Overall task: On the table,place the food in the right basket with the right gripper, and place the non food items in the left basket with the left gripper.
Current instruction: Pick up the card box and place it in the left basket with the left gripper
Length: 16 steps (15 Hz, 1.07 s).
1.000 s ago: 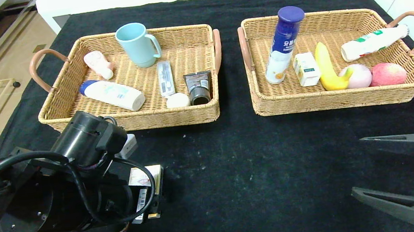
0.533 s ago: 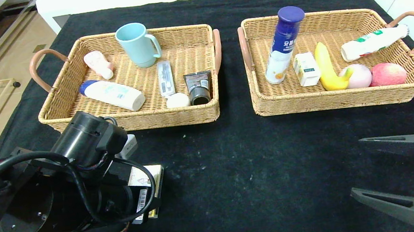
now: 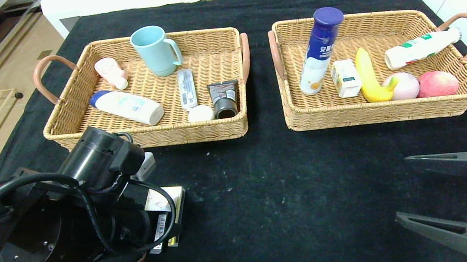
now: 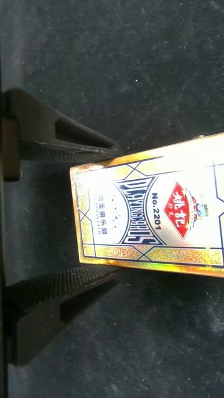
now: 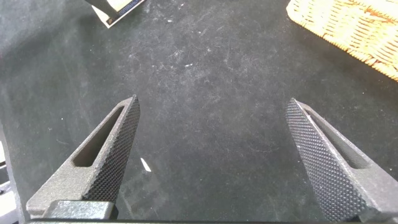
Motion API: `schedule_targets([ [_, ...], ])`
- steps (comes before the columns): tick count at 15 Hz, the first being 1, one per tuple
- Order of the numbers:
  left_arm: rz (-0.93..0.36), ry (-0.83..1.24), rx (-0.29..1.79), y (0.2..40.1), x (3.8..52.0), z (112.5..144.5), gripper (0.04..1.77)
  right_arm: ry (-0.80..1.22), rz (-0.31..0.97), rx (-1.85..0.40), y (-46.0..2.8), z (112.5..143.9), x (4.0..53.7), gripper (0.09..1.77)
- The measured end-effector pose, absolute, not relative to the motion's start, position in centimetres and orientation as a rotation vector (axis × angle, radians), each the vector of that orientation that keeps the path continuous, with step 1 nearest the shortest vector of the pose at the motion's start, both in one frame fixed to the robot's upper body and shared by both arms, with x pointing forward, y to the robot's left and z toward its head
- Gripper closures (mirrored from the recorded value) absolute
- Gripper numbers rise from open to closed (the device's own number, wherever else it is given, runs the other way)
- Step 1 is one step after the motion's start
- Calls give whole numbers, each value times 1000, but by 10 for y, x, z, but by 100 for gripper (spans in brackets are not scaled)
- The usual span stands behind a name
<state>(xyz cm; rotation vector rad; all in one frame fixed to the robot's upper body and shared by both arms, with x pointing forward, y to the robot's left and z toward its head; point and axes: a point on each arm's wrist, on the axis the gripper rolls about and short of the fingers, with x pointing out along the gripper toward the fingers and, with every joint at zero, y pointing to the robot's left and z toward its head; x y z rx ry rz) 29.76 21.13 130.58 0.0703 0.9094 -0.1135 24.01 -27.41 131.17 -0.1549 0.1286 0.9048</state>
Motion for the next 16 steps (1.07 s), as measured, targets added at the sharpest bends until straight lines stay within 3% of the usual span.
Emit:
schedule_targets([
  [7,-125,902,76,212,293,1309,79,133,905,-154,-274,1311,241,15],
  [16,-118,729,34,230,273,1352,80,93,897,-156,-276,1316,238,15],
])
